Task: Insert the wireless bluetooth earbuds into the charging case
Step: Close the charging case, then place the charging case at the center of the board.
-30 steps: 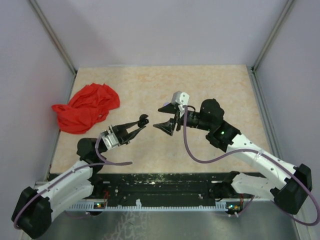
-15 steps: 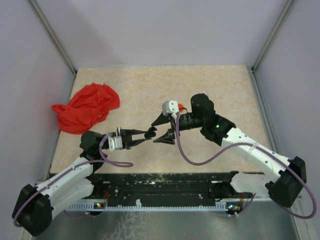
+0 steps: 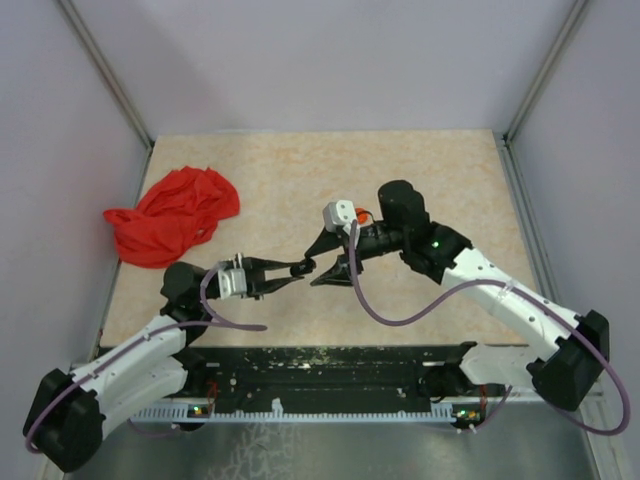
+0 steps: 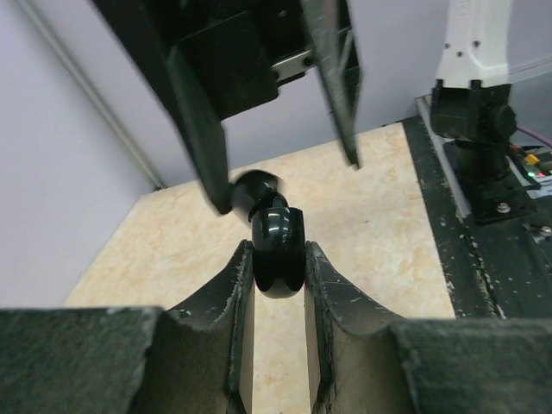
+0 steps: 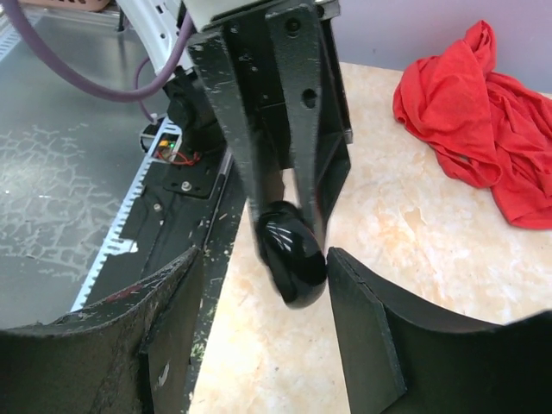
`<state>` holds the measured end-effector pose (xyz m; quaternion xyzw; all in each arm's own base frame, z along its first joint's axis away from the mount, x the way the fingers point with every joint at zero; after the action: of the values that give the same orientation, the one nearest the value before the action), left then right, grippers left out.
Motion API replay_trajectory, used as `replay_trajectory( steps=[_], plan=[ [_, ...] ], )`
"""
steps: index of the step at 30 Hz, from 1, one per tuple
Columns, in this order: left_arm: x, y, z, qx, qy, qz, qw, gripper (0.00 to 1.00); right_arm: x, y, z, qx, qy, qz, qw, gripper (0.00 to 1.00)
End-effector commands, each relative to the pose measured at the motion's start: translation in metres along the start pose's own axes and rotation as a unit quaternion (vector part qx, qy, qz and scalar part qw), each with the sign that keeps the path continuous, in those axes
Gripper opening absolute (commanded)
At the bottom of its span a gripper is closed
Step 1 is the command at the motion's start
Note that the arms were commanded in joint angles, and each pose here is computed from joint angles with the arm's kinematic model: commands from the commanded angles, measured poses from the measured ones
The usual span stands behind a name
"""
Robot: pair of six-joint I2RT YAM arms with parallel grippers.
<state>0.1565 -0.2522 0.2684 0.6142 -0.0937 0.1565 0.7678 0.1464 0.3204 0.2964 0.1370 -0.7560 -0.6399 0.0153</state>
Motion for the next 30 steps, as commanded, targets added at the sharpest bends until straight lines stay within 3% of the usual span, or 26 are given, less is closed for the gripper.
replay_trajectory(
  steps=[1,6,14,23,30],
  plan=[
    [0.030,0.010,0.000,0.000,0.076,0.010,0.997,0.00,0.017,0.023,-0.011,-0.022,0.013,-0.027,0.999,0.59],
    [0.035,0.008,-0.001,0.005,0.088,0.007,0.996,0.00,0.016,0.018,-0.010,-0.018,0.007,-0.022,1.000,0.58],
    [0.011,0.007,0.005,0.004,0.006,0.009,1.000,0.00,-0.030,0.015,-0.027,-0.011,-0.163,-0.063,0.985,0.64],
    [0.013,0.003,0.008,0.003,0.008,-0.019,1.000,0.00,-0.013,0.000,-0.003,-0.020,-0.059,-0.044,0.997,0.59],
    [0.013,0.005,0.008,-0.005,0.014,-0.035,0.999,0.00,-0.016,-0.012,0.004,-0.014,-0.052,-0.035,0.998,0.52]
  ],
)
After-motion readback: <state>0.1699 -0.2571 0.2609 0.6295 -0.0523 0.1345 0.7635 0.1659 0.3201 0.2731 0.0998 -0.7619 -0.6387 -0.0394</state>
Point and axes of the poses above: each gripper's point midway between its finger pads, its own z axis out along the fingers, its own x axis along the line the jaws close on, y = z × x, the point moved 1 cm from there along -z, back along the fingers, and after that the axes turned 5 degrees about -z, right-handed, at the moved point
